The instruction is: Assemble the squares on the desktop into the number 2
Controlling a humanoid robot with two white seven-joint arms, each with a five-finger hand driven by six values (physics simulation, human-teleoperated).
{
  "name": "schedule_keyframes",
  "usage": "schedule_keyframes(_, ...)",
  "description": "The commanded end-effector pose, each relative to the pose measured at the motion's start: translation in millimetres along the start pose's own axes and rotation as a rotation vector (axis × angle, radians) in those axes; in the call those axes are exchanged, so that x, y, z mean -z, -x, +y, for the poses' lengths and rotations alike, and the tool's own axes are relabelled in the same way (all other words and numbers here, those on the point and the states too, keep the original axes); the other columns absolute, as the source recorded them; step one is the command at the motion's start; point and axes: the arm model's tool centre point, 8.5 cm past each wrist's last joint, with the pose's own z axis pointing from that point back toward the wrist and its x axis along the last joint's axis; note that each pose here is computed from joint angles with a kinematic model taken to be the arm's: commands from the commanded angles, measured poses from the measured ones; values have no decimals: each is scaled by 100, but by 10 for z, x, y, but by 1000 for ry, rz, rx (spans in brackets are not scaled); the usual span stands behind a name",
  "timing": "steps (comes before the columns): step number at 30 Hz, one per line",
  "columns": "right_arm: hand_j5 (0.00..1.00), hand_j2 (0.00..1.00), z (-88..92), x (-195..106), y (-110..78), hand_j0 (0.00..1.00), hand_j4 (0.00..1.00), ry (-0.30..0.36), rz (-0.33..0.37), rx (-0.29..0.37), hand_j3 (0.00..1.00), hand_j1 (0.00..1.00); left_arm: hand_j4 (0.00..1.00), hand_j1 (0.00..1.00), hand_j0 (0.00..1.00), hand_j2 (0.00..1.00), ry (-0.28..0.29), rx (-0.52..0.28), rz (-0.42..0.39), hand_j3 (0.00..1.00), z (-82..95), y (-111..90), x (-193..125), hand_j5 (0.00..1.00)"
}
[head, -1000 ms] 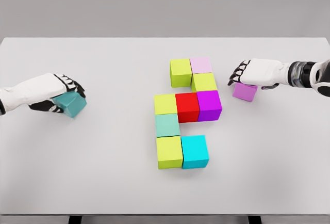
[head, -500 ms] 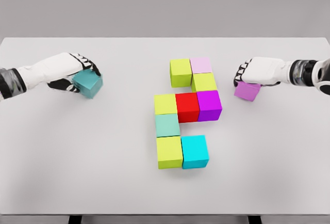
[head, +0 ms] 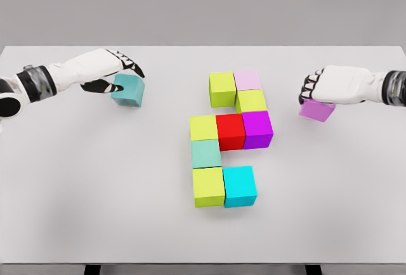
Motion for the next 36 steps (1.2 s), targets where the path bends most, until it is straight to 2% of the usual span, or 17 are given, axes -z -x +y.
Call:
schedule_keyframes(1,57,57,-48,-108,-40,57,57,5,-5,-25,57,57,69,69,69,69,2,-18,4,69,-24,12,39,69)
schedule_keyframes(4,57,57,-76,-184,-100,57,57,8,-18,-40,57,57,76,76,76,76,-21,-13,19,76,98,71,14,76)
schedule_keyframes(5,57,57,-66,-220,-91,57,57,7,-16,-34,57,57,84,84,84,84,-25,-10,24,84,127,88,-7,84)
schedule_keyframes(6,57,57,-56,-233,-90,57,57,3,-15,-34,57,57,97,97,97,97,-27,-8,27,97,141,98,-21,97)
schedule_keyframes(7,57,57,-44,-223,-107,57,57,1,-20,-33,57,57,100,100,100,100,-26,-13,36,100,129,126,-39,100)
schedule_keyframes(9,57,57,-41,-211,-187,57,57,0,-40,-40,57,57,100,100,100,100,-18,-27,63,100,83,209,-85,100)
schedule_keyframes(11,57,57,-46,-280,-343,57,57,-1,-73,-65,57,57,100,100,100,100,-6,-36,89,100,34,286,-134,100)
schedule_keyframes(18,57,57,-140,-291,-580,57,57,24,-133,-96,57,57,100,100,100,100,39,-63,175,100,-114,523,-280,100)
schedule_keyframes(20,57,57,-140,-266,-662,57,57,29,-155,-97,57,57,93,93,93,93,65,-36,188,93,-114,552,-322,93)
schedule_keyframes(25,57,57,3,-238,-769,57,57,7,-180,-69,57,57,83,83,83,83,87,-12,220,83,-103,636,-495,83)
schedule_keyframes(30,57,57,70,-199,-872,57,57,-3,-212,-52,57,57,83,83,83,83,98,5,248,83,-64,706,-684,83)
schedule_keyframes(36,57,57,60,-170,-941,57,57,22,-246,3,57,57,85,85,85,85,110,3,242,85,-109,690,-664,85)
